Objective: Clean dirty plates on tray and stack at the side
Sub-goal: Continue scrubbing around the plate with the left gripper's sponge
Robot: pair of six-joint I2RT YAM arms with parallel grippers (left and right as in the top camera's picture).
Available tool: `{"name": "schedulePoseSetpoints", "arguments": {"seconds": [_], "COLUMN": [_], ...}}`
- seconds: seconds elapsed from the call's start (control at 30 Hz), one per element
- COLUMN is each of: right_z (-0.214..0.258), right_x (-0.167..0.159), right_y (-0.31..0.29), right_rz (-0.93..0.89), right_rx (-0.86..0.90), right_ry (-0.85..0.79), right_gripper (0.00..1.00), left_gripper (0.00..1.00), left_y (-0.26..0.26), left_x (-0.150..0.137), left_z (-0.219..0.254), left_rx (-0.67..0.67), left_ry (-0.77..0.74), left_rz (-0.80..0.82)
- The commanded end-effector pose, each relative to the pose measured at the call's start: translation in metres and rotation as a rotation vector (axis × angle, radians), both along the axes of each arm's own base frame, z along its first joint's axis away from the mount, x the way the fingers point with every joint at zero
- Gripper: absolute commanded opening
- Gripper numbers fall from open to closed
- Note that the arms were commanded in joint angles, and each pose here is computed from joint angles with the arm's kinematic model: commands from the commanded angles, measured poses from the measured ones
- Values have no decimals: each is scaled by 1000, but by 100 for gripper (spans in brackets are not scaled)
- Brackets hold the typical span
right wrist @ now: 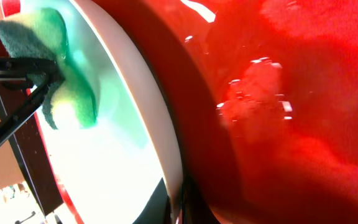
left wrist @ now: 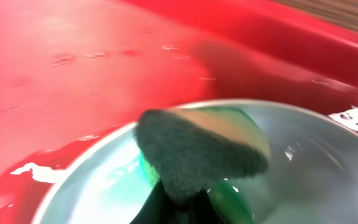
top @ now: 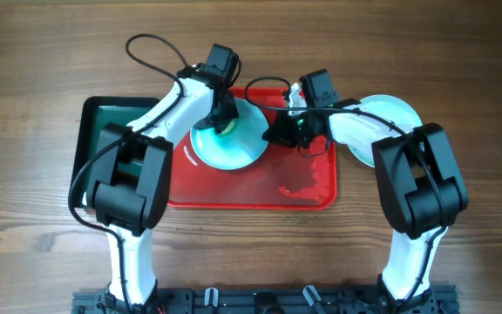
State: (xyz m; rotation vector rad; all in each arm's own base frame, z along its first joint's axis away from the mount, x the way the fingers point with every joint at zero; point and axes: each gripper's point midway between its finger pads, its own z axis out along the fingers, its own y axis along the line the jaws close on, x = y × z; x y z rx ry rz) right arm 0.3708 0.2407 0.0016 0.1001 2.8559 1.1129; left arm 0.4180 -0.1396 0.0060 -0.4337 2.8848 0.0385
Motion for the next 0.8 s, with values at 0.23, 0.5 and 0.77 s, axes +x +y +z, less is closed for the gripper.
{"name": "schedulePoseSetpoints", "arguments": {"seconds": [0.23,0.5,0.77], "right_z": [-16,-16,-17], "right_x": [-8,-9,-9], "right_y": [-8,-7,-8], "right_rz": [-13,-13,-10], "right_rx": [-20,-19,-21], "right_ry": [55,55,56], "right_gripper": [4,4,4], "left_gripper": [4,4,4], "left_y": [-91,-106,9], "left_x": [-121,-77,13], "left_z": [1,-2,-45], "left_rx": [-772,-778,1], "left_ry": [416,207,-10], "left_rz": [-662,-706,-126]}}
